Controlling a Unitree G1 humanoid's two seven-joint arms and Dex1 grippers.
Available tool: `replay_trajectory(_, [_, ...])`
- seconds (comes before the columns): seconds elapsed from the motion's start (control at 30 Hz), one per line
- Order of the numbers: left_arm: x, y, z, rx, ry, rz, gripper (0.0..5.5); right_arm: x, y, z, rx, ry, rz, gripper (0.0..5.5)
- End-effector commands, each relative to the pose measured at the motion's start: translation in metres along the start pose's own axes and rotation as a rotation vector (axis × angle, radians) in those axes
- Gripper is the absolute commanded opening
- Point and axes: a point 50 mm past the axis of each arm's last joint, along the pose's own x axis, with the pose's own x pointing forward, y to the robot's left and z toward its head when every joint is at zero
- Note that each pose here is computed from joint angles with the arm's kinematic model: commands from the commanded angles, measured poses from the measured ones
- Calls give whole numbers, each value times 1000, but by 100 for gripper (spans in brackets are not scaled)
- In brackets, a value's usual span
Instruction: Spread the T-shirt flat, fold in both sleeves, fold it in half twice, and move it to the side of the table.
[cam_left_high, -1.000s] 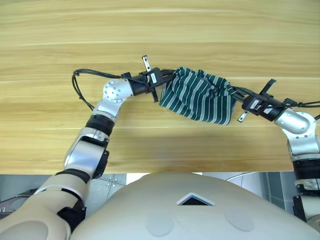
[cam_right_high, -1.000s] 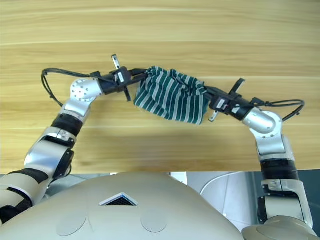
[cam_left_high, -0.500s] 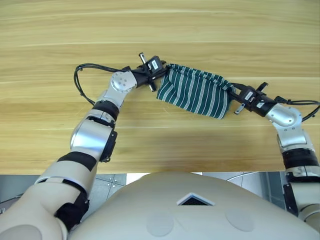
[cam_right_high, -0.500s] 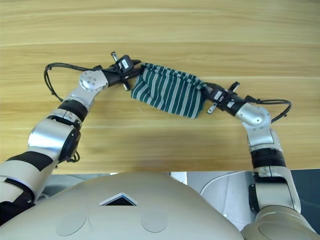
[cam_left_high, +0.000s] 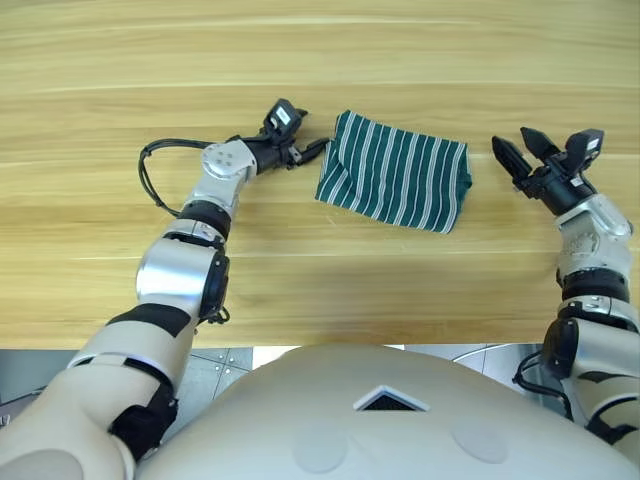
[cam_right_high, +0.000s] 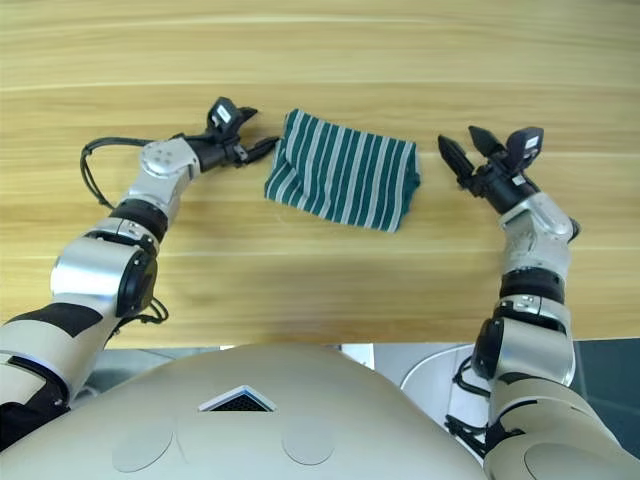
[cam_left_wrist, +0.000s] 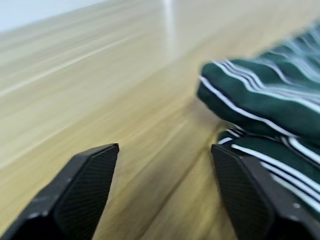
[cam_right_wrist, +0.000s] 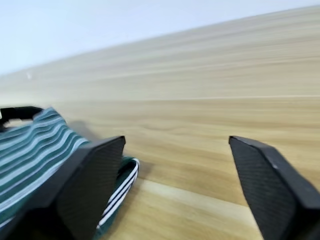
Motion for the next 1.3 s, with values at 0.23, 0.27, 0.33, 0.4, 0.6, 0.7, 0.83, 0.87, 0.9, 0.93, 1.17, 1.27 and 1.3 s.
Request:
replay_trajectory(0.23, [-26,18,52,-155,-655,-77,333,19,11,33,-208,-233,17,463])
replay_trajectory(0.27, [-31,14,53,-105,-694,-114,316,25,19,37,-280,-248,37,442])
replay_trajectory(0.33, [-37,4,55,17,-727,-184,286,37,36,42,-431,-261,79,406])
replay_trajectory(0.4, [-41,-7,53,161,-706,-253,249,51,53,45,-588,-253,114,366])
replay_trajectory(0.6, [-51,-25,47,465,-577,-387,141,88,107,45,-926,-227,305,249])
replay_trajectory(0.7, [-52,-25,49,506,-563,-399,81,97,121,39,-1042,-181,386,183])
replay_trajectory(0.83, [-50,-27,48,572,-514,-419,19,100,133,32,-1190,-88,529,111])
replay_trajectory(0.87, [-49,-27,49,585,-503,-421,4,100,134,31,-1218,-67,549,93])
replay_trajectory(0.9, [-47,-27,49,604,-488,-424,0,100,134,30,-1241,-43,570,83])
replay_trajectory(0.93, [-46,-28,49,626,-471,-428,0,99,134,29,-1263,-19,591,57])
replay_trajectory(1.17, [-34,-33,52,783,-373,-477,0,101,127,23,-1349,121,656,3])
replay_trajectory(1.27, [-28,-36,54,839,-332,-520,0,104,125,22,-1363,164,665,3])
replay_trajectory(1.3, [-26,-37,54,865,-307,-544,0,106,125,21,-1371,180,670,3])
